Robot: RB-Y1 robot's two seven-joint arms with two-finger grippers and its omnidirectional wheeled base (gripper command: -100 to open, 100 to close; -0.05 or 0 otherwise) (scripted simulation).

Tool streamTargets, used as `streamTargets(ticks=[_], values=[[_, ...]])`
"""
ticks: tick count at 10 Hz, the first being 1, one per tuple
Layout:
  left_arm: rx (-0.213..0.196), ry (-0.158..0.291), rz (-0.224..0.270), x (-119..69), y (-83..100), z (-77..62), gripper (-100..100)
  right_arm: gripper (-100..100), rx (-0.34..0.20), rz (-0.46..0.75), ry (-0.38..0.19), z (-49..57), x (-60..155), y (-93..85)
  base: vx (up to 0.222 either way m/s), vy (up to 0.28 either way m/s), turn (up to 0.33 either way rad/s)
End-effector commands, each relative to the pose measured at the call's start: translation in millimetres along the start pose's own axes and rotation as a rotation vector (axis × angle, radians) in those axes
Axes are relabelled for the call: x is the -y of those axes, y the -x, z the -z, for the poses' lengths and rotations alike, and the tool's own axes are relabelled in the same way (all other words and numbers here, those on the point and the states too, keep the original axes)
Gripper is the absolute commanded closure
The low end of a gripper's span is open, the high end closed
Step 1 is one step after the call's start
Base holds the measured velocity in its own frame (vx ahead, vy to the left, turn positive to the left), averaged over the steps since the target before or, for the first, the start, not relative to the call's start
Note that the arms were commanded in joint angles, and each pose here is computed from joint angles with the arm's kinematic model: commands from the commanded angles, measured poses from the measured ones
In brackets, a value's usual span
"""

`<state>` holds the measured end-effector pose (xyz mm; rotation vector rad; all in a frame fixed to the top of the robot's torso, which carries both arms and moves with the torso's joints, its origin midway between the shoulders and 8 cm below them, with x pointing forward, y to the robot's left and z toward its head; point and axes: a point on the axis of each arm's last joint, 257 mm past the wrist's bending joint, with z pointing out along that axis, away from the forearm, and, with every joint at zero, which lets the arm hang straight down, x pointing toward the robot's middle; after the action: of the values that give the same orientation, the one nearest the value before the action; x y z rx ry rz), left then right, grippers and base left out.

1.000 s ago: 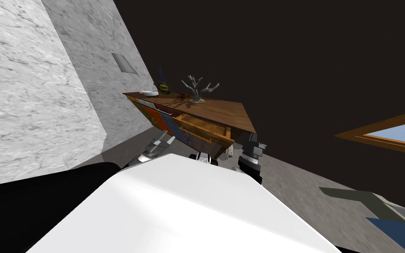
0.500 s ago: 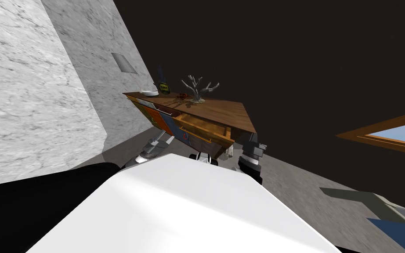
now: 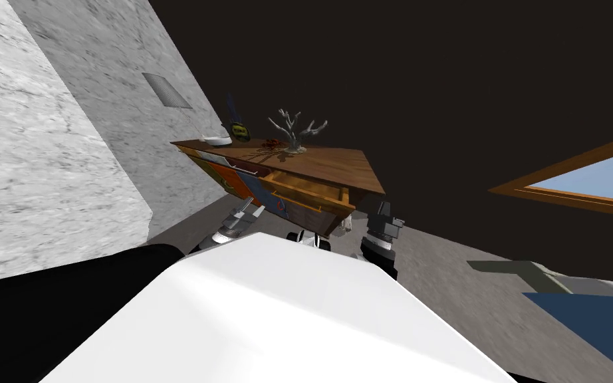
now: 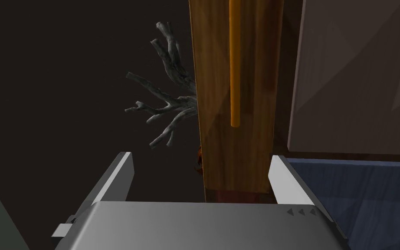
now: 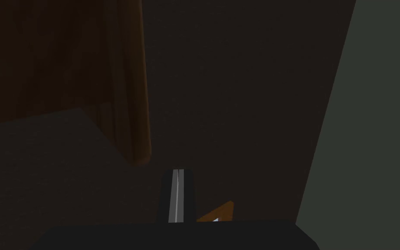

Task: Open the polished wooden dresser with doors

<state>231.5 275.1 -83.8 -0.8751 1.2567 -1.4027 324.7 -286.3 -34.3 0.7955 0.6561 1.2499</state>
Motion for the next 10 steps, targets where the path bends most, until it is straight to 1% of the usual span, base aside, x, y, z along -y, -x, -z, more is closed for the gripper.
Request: streamTargets(ticks=[1,2,3,4,5,6,7,8,9,10], values=[[-0.022,0.023,-0.061,-13.9,0.5,-15.7,-100,0,0.0,0.0,0.0,0.1,0,0.0,-0.017,0.077,-0.107],[-0.036,0.022,-0.084,-14.1,-2.8,-16.8,-100,0,0.0,0.0,0.0,0.2,0,0.1,0.021,0.018,0.029],[0.02,0.061,-0.068,-36.3,15.0,-16.9,-100,0,0.0,0.0,-0.001,0.2,0,0.1,-0.096,0.116,-0.308],[0.031,0.064,-0.071,-41.1,18.7,-23.3,-100,0,0.0,0.0,0.0,0.0,0,0.0,-0.153,0.173,-0.428],[0.021,0.066,-0.101,-42.6,17.5,-29.4,-100,0,0.0,0.0,0.0,0.0,0,0.0,-0.124,0.121,-0.388],[0.013,0.068,-0.132,-43.9,17.3,-37.0,-100,0,0.0,0.0,0.0,0.1,0,0.0,-0.064,0.055,-0.074],[0.007,0.073,-0.166,-45.9,17.4,-43.9,-100,0,0.0,0.0,-0.001,0.2,0,0.1,-0.008,0.006,0.065],[0.003,0.075,-0.175,-46.4,16.6,-43.9,-100,0,0.0,0.0,-0.001,0.2,0,0.1,0.016,-0.018,0.019],[0.067,0.113,-0.157,-67.6,36.2,-47.2,-100,0,0.0,0.0,-0.001,0.2,0,0.1,-0.16,0.151,-0.355],[0.079,0.116,-0.169,-71.6,39.7,-53.3,-100,0,0.0,0.0,0.0,0.0,0,0.0,-0.215,0.17,-0.439]])
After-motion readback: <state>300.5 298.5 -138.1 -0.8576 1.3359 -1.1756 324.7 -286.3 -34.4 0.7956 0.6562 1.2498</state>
